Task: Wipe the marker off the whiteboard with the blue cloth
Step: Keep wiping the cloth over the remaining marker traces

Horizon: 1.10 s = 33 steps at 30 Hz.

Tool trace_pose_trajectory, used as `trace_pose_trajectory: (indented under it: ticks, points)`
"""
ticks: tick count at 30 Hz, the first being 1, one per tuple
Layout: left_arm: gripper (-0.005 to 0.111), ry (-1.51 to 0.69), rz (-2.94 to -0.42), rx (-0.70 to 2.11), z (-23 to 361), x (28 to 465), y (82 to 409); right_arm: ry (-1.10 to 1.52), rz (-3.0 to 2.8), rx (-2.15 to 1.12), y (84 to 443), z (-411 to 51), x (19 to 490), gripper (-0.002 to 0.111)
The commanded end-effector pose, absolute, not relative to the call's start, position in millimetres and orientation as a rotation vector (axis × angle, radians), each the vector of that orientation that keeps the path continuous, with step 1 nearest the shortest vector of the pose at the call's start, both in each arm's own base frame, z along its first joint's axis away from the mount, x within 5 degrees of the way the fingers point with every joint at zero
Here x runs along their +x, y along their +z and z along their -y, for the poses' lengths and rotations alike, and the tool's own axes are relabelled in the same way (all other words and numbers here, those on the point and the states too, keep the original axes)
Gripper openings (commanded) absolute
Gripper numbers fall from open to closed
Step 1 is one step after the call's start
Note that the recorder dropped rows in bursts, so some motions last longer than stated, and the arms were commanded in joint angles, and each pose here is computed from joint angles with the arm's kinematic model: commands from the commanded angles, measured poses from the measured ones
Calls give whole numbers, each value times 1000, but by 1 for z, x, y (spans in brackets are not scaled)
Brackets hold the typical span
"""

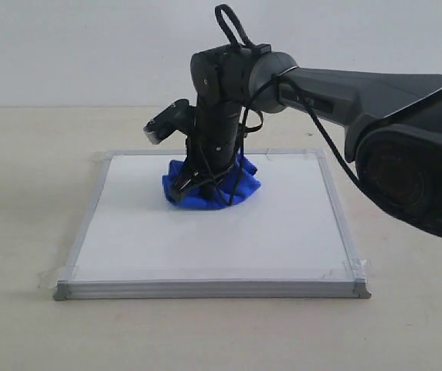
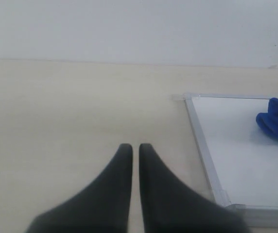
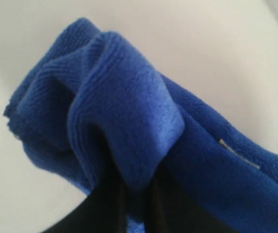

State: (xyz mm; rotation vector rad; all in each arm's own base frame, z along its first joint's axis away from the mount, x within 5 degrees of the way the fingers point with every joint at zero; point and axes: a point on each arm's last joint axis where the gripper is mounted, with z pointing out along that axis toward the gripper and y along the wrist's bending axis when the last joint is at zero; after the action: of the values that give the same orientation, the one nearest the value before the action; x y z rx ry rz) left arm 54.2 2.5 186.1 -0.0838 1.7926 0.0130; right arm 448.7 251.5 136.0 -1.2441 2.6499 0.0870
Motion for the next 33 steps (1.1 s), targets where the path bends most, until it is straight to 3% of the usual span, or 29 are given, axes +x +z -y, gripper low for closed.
trace_pose_trajectory:
  ticks: [1, 5, 12, 18, 27, 33]
  points:
    - [5, 18, -1786, -82, -3, 54, 186, 270, -2663, -1535, 120, -285, 414, 0]
    - [5, 18, -1786, -82, -3, 54, 186, 187, -2576, -1553, 120, -296, 413, 0]
    - [5, 18, -1786, -82, -3, 54, 186, -157, -2616, -1025, 124, -278, 443, 0]
    - [5, 18, -1786, -82, -3, 54, 186, -402, -2781, -1090, 123, -249, 438, 0]
    - [5, 18, -1786, -82, -3, 54, 186, 4, -2819, -1228, 123, -274, 420, 0]
    - [5, 18, -1786, -82, -3, 54, 186, 129, -2836, -1238, 125, -283, 409, 0]
